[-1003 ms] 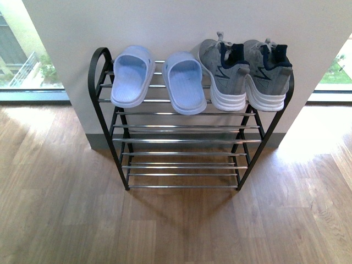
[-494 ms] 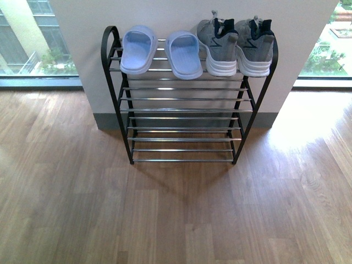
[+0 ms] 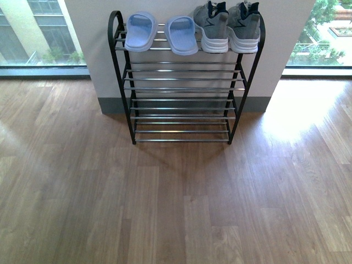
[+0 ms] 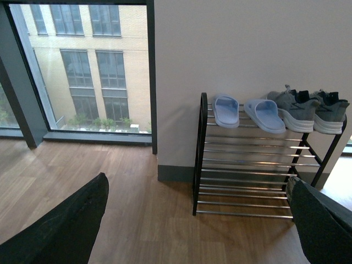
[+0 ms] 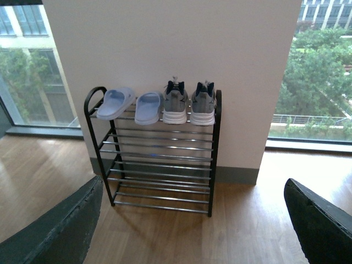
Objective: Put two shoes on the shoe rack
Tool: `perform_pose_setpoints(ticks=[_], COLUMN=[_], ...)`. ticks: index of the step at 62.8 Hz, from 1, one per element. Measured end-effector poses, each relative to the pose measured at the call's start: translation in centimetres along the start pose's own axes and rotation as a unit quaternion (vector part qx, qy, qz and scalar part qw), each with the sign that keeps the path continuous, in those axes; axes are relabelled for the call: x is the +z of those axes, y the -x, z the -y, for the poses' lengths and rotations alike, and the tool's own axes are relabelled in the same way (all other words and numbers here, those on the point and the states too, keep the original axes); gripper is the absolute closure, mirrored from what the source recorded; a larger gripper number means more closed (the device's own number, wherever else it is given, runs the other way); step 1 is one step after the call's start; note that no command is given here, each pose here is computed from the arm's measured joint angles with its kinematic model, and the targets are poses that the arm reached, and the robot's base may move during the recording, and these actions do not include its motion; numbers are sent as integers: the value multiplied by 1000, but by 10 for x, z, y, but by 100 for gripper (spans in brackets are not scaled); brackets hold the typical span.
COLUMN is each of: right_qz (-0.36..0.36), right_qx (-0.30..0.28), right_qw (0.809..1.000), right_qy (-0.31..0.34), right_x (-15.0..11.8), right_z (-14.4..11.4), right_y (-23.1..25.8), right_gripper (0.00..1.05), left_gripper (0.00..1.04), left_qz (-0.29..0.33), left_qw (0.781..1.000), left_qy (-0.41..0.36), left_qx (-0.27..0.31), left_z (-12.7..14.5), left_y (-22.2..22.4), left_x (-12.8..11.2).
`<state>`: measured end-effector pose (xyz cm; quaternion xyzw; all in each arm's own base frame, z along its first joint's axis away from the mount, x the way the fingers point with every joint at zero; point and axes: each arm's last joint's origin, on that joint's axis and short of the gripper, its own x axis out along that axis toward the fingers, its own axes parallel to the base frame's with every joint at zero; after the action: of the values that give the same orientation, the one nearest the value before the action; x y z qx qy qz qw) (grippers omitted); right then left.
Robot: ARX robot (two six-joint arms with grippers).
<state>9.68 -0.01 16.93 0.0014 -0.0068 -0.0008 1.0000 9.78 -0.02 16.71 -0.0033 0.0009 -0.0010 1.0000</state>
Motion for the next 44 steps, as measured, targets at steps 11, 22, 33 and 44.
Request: perform_pose_setpoints(ticks=[11,22,33,44], right_qz=[0,0,0,0], right_qx=[0,0,0,0], right_qw=[1000,1000,1000,1000], right_qy=[0,0,0,0], right_x=[0,0,0,0], right_z=[0,0,0,0], right_y=[0,0,0,0], right_gripper=[9,9,9,9], left_gripper=[9,9,9,9], left_qz=[0,0,0,0], left_qw=[1000,1000,1000,1000], left_qy=[0,0,0,0], left_qx=[0,0,0,0], left_z=[0,0,0,0], left_y=[0,0,0,0], left_x=[0,0,0,0])
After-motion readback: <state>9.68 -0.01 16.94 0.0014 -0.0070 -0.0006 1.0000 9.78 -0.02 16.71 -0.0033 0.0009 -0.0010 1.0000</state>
